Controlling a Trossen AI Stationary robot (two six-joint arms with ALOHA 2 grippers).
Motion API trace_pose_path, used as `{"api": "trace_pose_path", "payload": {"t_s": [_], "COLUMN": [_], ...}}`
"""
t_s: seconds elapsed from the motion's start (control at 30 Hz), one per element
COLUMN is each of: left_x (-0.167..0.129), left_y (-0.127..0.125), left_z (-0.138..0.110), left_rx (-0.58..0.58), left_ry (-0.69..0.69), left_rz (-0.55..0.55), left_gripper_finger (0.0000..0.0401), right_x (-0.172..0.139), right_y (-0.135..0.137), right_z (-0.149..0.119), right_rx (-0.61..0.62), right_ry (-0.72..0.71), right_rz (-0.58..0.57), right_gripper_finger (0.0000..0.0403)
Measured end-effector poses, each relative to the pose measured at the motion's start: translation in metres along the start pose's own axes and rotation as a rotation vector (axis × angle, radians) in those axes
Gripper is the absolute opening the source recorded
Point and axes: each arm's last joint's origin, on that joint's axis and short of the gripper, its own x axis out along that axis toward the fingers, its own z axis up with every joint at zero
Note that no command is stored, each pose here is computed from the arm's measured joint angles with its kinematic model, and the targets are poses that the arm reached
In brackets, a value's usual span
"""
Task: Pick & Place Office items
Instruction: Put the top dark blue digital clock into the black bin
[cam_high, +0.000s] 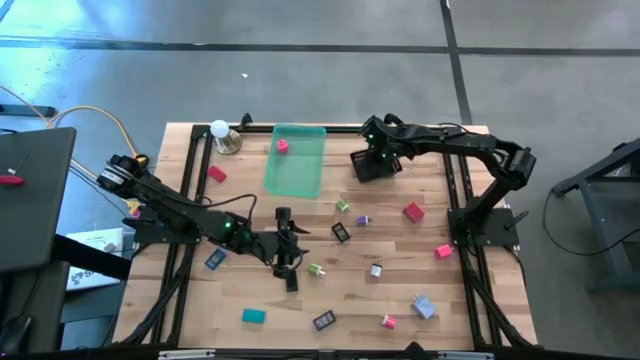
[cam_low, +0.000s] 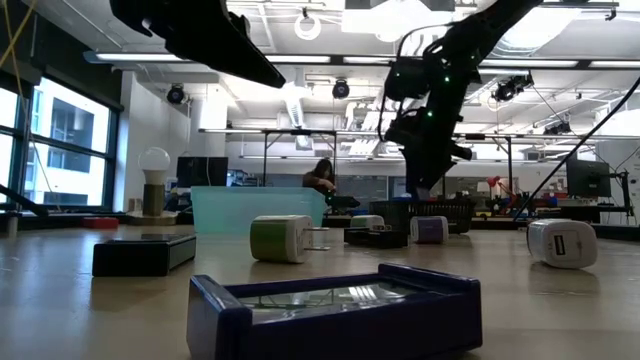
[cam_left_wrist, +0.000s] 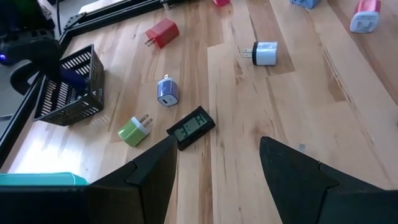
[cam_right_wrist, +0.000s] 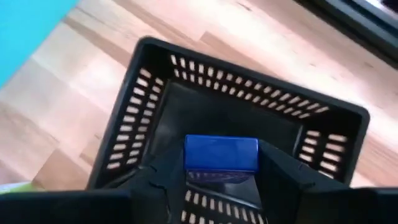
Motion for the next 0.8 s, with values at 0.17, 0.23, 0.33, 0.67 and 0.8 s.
{"api": "trace_pose_path", "payload": {"t_s": [0.17,0.23,0.33,0.67,0.8], "left_x": [0.000,0.000,0.000,0.000,0.000], "left_y": [0.000,0.000,0.000,0.000,0.000], "left_z": [-0.001,-0.002,-0.002,-0.003,-0.003], "left_rx": [0.005,0.009,0.010,0.005,0.003], "left_ry": [0.012,0.020,0.023,0.027,0.027], "left_rz": [0.000,0.000,0.000,0.000,0.000], "left_gripper_finger": [0.0220,0.0220,0.0220,0.0220,0.0220], "right_x": [-0.001,-0.001,-0.002,0.008,0.024], "right_y": [0.006,0.011,0.017,0.025,0.030], "right_z": [0.003,0.005,0.007,0.005,0.001], "right_rx": [-0.042,-0.068,-0.065,-0.001,0.010], "right_ry": [-0.047,-0.078,-0.131,-0.172,-0.144], "right_rz": [0.034,0.049,0.051,-0.042,-0.060], "right_gripper_finger": [0.0142,0.0142,0.0142,0.0142,0.0142]}}
